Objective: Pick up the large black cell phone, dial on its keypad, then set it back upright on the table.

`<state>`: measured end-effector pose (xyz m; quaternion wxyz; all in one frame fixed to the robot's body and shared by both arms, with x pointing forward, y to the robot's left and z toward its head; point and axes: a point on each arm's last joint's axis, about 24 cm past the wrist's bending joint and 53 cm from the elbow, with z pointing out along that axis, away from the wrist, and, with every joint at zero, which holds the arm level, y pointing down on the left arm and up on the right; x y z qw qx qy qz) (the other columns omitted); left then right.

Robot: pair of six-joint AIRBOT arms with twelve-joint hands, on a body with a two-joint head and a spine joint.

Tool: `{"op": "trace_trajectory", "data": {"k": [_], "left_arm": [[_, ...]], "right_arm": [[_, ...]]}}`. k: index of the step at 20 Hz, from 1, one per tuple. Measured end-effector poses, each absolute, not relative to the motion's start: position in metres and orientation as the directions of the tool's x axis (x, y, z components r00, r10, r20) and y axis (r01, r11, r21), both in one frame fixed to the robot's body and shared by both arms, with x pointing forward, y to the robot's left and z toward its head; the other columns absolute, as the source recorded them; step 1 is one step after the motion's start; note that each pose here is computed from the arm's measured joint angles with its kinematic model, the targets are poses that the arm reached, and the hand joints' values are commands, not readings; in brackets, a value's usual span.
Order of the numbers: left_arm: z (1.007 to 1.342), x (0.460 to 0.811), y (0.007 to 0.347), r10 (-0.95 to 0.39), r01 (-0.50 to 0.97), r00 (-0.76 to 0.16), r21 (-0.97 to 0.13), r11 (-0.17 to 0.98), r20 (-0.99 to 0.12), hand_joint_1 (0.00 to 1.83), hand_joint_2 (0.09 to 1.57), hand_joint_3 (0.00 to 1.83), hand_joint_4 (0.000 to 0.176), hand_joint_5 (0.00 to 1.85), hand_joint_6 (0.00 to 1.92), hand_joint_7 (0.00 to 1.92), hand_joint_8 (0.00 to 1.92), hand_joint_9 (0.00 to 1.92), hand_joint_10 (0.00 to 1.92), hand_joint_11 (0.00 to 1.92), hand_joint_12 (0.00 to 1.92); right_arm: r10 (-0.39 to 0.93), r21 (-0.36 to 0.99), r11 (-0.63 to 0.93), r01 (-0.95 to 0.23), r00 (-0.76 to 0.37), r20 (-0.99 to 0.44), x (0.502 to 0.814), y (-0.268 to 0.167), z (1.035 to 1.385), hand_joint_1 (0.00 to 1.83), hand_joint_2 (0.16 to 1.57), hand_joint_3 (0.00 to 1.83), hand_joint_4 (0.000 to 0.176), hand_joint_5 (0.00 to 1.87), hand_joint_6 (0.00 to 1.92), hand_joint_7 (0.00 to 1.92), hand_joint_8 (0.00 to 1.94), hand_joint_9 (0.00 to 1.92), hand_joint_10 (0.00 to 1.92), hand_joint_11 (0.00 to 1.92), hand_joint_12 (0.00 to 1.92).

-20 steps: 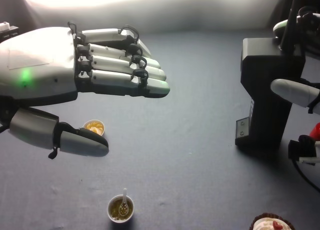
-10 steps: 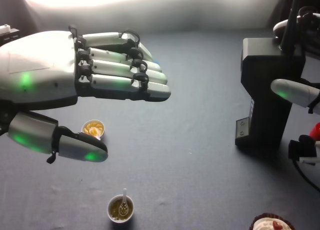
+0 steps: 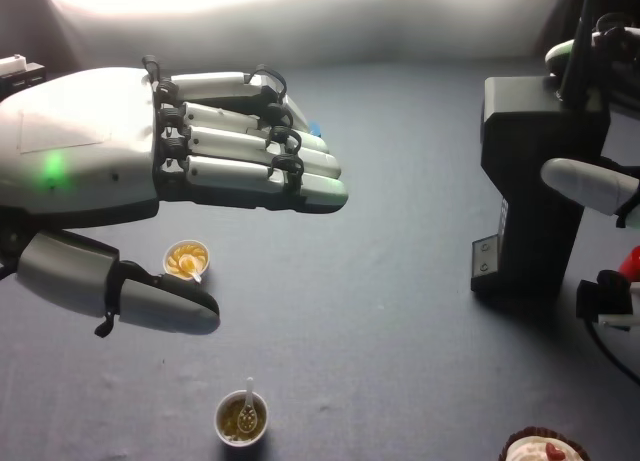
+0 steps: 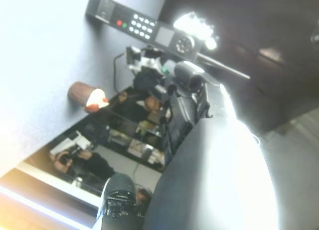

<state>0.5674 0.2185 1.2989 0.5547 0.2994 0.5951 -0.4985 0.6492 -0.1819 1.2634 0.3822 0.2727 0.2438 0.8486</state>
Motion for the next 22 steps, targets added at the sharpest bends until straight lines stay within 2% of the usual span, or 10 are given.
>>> {"op": "trace_trajectory", "data": {"k": [1,2,4,8,12,13,17,18,20,22], "left_arm": [[1.299,0.5672,0.2184,-0.197,0.91,-0.205,-0.261,0.323,-0.959,0.08,1.25,0.0,0.0,0.27,0.0,0.33,0.0,0.35,0.0,0.02,0.86],[1.2994,0.5667,0.2187,-0.197,0.91,-0.204,-0.26,0.322,-0.959,0.09,1.24,0.0,0.0,0.27,0.0,0.33,0.0,0.35,0.0,0.02,0.86],[1.3003,0.5656,0.2194,-0.197,0.911,-0.203,-0.258,0.32,-0.959,0.09,1.24,0.0,0.0,0.28,0.0,0.35,0.01,0.36,0.0,0.03,0.86],[1.296,0.5613,0.2157,-0.178,0.916,-0.208,-0.255,0.308,-0.962,0.08,1.25,0.0,0.0,0.29,0.0,0.36,0.0,0.38,0.01,0.05,0.87],[1.2988,0.5613,0.216,-0.189,0.917,-0.207,-0.258,0.306,-0.96,0.04,1.26,0.0,0.0,0.26,0.0,0.32,0.0,0.35,0.0,0.02,0.85],[1.2988,0.5613,0.216,-0.189,0.917,-0.207,-0.258,0.306,-0.96,0.03,1.27,0.01,0.002,0.27,0.0,0.32,0.0,0.35,0.0,0.02,0.85],[1.2988,0.5611,0.2162,-0.189,0.917,-0.206,-0.257,0.305,-0.96,0.05,1.27,0.0,0.002,0.28,0.01,0.32,0.0,0.36,0.0,0.03,0.85],[1.2985,0.5609,0.2161,-0.187,0.917,-0.207,-0.257,0.305,-0.96,0.05,1.26,0.0,0.001,0.28,0.01,0.34,0.01,0.36,0.0,0.04,0.85],[1.2982,0.5611,0.2162,-0.186,0.917,-0.207,-0.257,0.306,-0.961,0.05,1.26,0.0,0.004,0.29,0.01,0.33,0.0,0.36,0.0,0.05,0.86],[1.2982,0.5612,0.2162,-0.186,0.917,-0.207,-0.257,0.306,-0.96,0.06,1.26,0.0,0.007,0.29,0.0,0.34,0.01,0.37,0.01,0.04,0.86]], "right_arm": [[0.782,0.622,-0.589,-0.516,-0.558,0.277,0.6494,-0.1822,1.2634,1.48,1.17,0.0,0.0,0.9,0.8,0.74,1.32,0.71,1.46,0.86,1.55],[0.782,0.622,-0.589,-0.516,-0.558,0.278,0.6495,-0.1823,1.2633,1.38,1.18,0.0,0.0,0.92,0.86,0.75,1.36,0.75,1.51,0.81,1.43],[0.783,0.623,-0.587,-0.518,-0.558,0.274,0.6496,-0.1824,1.2635,1.36,1.18,0.0,0.0,0.91,0.87,0.76,1.36,0.77,1.5,0.79,1.36],[0.789,0.623,-0.581,-0.524,-0.552,0.271,0.6513,-0.185,1.2638,1.36,1.17,0.0,0.0,0.89,0.9,0.8,1.32,0.81,1.45,0.82,1.31],[0.79,0.623,-0.579,-0.525,-0.549,0.272,0.6516,-0.1856,1.2637,1.36,1.2,0.0,0.0,0.85,0.95,0.77,1.38,0.75,1.52,0.77,1.38],[0.79,0.623,-0.579,-0.525,-0.549,0.272,0.6515,-0.1856,1.2637,1.36,1.18,0.0,0.0,0.88,0.9,0.8,1.32,0.78,1.49,0.78,1.38],[0.79,0.623,-0.579,-0.525,-0.549,0.272,0.6516,-0.1856,1.2637,1.36,1.18,0.0,0.0,0.85,0.94,0.81,1.31,0.78,1.49,0.78,1.39],[0.79,0.623,-0.579,-0.525,-0.549,0.272,0.6515,-0.1856,1.2637,1.36,1.18,0.0,0.0,0.8,1.04,0.82,1.27,0.8,1.47,0.79,1.39],[0.79,0.623,-0.579,-0.525,-0.549,0.272,0.6515,-0.1856,1.2637,1.37,1.17,0.0,0.0,0.79,1.02,0.87,1.19,0.87,1.45,0.84,1.42],[0.791,0.624,-0.578,-0.526,-0.548,0.271,0.6515,-0.1855,1.2638,1.35,1.18,0.0,0.0,0.77,1.09,0.83,1.21,0.88,1.43,0.83,1.42]]}}
